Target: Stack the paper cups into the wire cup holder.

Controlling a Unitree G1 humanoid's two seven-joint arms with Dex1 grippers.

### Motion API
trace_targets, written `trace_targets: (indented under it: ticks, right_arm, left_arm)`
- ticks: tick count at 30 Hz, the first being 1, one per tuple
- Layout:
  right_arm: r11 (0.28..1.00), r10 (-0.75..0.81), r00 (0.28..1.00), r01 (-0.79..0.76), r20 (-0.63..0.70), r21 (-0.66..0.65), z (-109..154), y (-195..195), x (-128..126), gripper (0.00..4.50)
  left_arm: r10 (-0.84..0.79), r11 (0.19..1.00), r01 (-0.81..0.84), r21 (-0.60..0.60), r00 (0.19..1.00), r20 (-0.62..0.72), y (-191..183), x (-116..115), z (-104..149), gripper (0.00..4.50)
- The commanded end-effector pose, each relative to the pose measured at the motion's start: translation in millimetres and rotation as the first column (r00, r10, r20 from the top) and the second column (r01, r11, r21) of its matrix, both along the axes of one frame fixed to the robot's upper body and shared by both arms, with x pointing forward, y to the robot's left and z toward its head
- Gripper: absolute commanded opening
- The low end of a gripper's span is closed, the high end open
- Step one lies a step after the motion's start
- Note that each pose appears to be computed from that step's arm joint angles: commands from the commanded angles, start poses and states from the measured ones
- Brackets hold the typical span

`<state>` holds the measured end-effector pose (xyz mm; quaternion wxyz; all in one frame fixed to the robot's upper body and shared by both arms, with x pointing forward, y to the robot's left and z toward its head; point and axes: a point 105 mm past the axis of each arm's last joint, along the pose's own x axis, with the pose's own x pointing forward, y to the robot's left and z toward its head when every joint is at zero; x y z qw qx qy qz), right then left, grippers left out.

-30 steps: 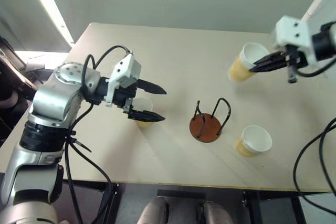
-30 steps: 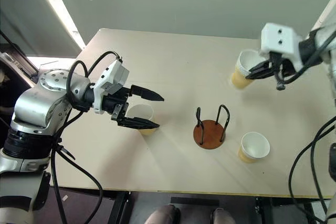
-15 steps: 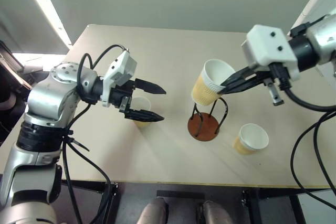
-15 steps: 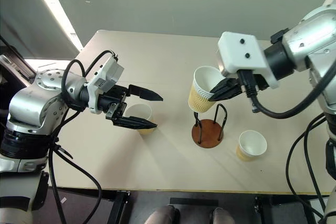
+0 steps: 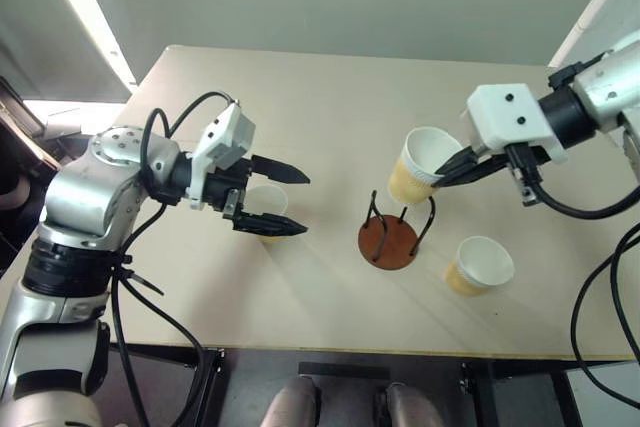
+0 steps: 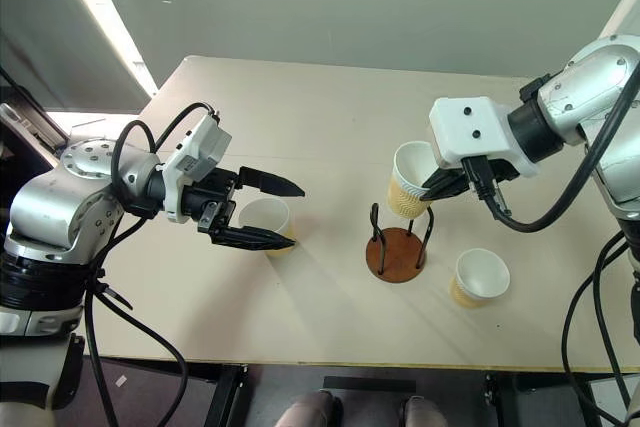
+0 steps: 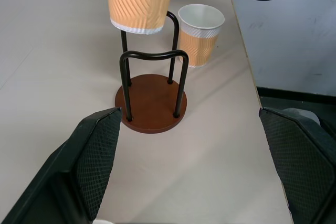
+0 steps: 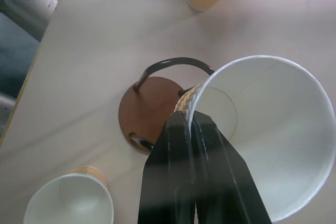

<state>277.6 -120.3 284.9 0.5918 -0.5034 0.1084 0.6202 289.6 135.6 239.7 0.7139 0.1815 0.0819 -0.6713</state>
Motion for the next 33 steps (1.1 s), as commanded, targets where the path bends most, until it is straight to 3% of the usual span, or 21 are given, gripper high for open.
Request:
trace_targets:
  ticks: [1,12,15,19,26,29,33]
  right_arm:
    - [0.999,0.039,0.999,-0.039,0.007,-0.014,0,5,-6,0.03]
    - [0.996,0.029,0.999,-0.026,0.032,-0.083,-18,-3,1,0.03]
    - [0.997,0.033,0.999,-0.031,0.022,-0.075,-17,-2,-2,0.87]
    - [0.999,0.023,0.998,-0.026,0.065,0.048,-5,13,3,2.29]
    - [0.958,-0.131,0.988,0.104,0.086,0.268,21,11,24,2.29]
    - [0.900,-0.141,0.990,0.130,-0.004,0.417,39,5,16,2.29]
    - [0.872,-0.143,0.985,0.171,-0.096,0.459,40,-1,6,2.29]
  left_arm:
    - [-0.006,1.000,0.007,-0.008,0.998,0.056,1,1,13,4.50]
    - [-0.003,1.000,0.004,-0.007,0.998,0.061,-2,0,10,4.50]
    - [0.000,1.000,0.000,-0.004,0.998,0.064,-2,-2,9,4.50]
    - [0.005,1.000,-0.003,-0.030,0.997,0.075,-5,-6,14,4.50]
    - [0.061,0.997,-0.069,0.046,0.984,0.169,-4,-4,19,4.50]
    - [0.061,0.987,-0.097,0.129,0.965,0.255,-2,-7,23,4.50]
    - [0.010,0.947,-0.125,0.296,0.931,0.364,3,-11,16,4.50]
